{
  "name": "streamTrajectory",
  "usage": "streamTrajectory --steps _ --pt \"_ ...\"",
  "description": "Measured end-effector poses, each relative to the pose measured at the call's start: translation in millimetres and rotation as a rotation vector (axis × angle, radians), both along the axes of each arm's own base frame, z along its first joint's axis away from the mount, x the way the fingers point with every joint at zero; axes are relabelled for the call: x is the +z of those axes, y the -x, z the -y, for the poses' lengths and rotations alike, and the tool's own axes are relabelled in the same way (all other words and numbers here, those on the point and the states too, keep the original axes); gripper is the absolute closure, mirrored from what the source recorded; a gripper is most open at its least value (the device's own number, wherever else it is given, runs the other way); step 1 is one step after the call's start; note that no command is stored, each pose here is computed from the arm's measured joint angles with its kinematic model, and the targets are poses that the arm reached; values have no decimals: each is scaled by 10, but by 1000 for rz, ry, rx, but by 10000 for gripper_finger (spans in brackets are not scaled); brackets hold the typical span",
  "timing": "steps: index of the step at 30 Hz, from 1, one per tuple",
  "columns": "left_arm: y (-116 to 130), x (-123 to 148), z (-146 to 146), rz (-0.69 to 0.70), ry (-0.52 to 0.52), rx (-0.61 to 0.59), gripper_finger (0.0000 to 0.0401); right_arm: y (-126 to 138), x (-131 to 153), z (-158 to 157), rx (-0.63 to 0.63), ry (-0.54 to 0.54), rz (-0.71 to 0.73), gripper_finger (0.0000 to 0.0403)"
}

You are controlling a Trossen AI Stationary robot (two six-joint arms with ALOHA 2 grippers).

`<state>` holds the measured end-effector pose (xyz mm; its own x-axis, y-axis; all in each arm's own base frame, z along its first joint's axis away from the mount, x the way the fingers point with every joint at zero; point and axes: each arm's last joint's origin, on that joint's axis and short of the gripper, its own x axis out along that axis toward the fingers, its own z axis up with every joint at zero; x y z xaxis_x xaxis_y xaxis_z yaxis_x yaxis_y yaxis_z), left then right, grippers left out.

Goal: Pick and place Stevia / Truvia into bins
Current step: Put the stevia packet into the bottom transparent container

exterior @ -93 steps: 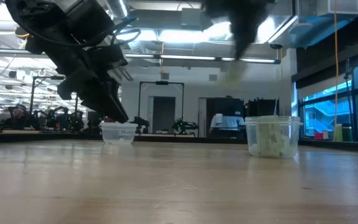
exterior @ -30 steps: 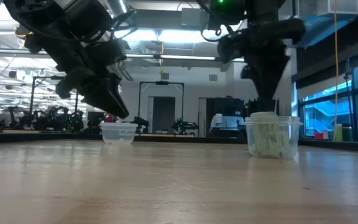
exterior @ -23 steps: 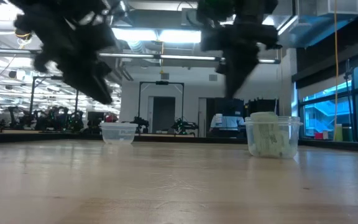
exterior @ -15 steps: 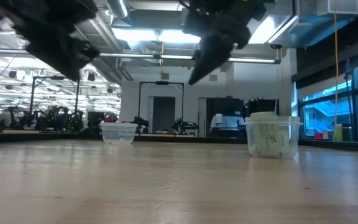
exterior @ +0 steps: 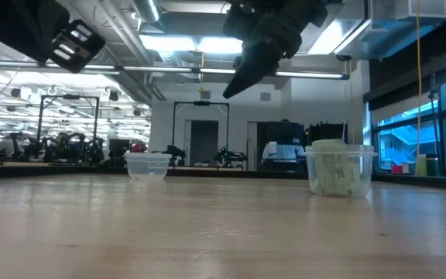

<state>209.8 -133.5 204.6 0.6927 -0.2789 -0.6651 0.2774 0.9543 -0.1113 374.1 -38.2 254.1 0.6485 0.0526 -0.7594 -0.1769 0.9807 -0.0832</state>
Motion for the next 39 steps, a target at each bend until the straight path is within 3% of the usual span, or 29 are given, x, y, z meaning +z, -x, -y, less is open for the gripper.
streamTrajectory --steps 7,19,27,39 --pt "-201 -274 208 -27 67 -105 399 1 -1 0 -3 -2 -1 292" --pt "-539 -352 729 -42 94 -225 400 8 -7 0 -4 -1 -11 292" --pt "-635 -532 954 -136 149 -193 399 8 -7 0 -5 -2 -11 292" --pt "-650 -767 981 -270 192 -122 400 8 -7 0 -8 -5 -11 292"
